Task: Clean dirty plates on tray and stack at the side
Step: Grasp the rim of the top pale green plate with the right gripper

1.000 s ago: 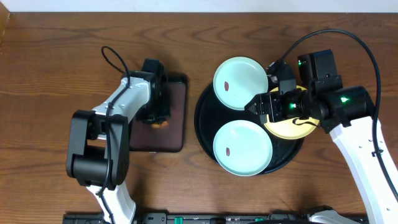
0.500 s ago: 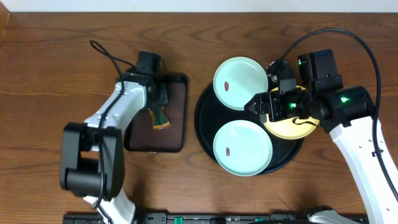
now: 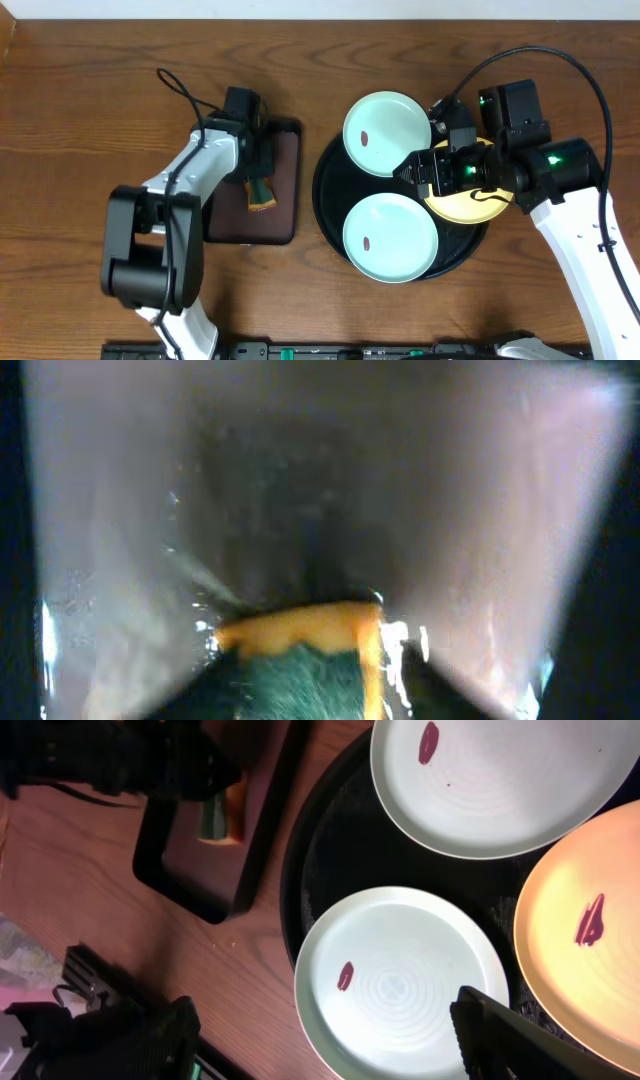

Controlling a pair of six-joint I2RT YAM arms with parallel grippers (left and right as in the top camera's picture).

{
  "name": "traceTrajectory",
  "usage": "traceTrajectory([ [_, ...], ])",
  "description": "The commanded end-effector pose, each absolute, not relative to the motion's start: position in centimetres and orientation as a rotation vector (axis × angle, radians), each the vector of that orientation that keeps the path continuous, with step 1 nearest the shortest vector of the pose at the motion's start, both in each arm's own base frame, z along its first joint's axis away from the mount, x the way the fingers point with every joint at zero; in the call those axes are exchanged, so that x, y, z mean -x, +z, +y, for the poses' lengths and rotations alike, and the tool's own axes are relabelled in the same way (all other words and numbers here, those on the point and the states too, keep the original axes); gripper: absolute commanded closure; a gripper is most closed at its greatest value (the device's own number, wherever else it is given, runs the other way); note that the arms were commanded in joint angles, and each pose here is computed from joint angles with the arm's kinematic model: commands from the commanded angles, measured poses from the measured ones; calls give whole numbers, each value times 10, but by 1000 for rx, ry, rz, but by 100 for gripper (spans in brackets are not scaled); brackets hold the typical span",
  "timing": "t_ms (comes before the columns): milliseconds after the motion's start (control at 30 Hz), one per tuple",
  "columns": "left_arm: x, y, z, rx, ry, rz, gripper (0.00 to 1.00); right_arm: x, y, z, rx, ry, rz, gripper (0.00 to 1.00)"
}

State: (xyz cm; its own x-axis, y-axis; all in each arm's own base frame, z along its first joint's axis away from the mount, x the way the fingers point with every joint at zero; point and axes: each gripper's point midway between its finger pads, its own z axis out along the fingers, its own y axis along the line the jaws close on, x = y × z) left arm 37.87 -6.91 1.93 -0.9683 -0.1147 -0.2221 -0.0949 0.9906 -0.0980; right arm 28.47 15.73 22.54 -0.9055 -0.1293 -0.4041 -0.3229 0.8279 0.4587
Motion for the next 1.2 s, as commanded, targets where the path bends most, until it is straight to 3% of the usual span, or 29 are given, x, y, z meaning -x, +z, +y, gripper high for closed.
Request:
traceTrajectory([
  [0,-381,52,-76,115,-182,2858,32,-285,233,161,352,761,2631,20],
  [100,-359,46,-72,124,-160,2947,32,-286,233,160,352,759,2631,20],
  [267,-328,27,-74,123,-132,3052,46,-291,229,152,332,679,2637,18],
  [400,-325,3,-82,81,-147,3007,50,-297,227,144,312,599,2635,16],
  [533,-318,-18,-71,122,-75,2982,71,-301,225,136,295,534,2635,13],
  [567,-317,-19,-71,123,-75,2979,85,-305,225,133,286,497,2627,12],
  [600,-317,-20,-71,126,-76,2981,92,-309,225,129,278,464,2617,14],
  [733,-317,-11,-70,126,-63,2989,92,-322,229,121,254,382,2574,23],
  [900,-336,39,-71,105,-55,2937,93,-335,223,124,252,375,2566,34],
  [1167,-361,110,-81,96,-135,2811,93,-370,177,117,193,349,2668,46],
])
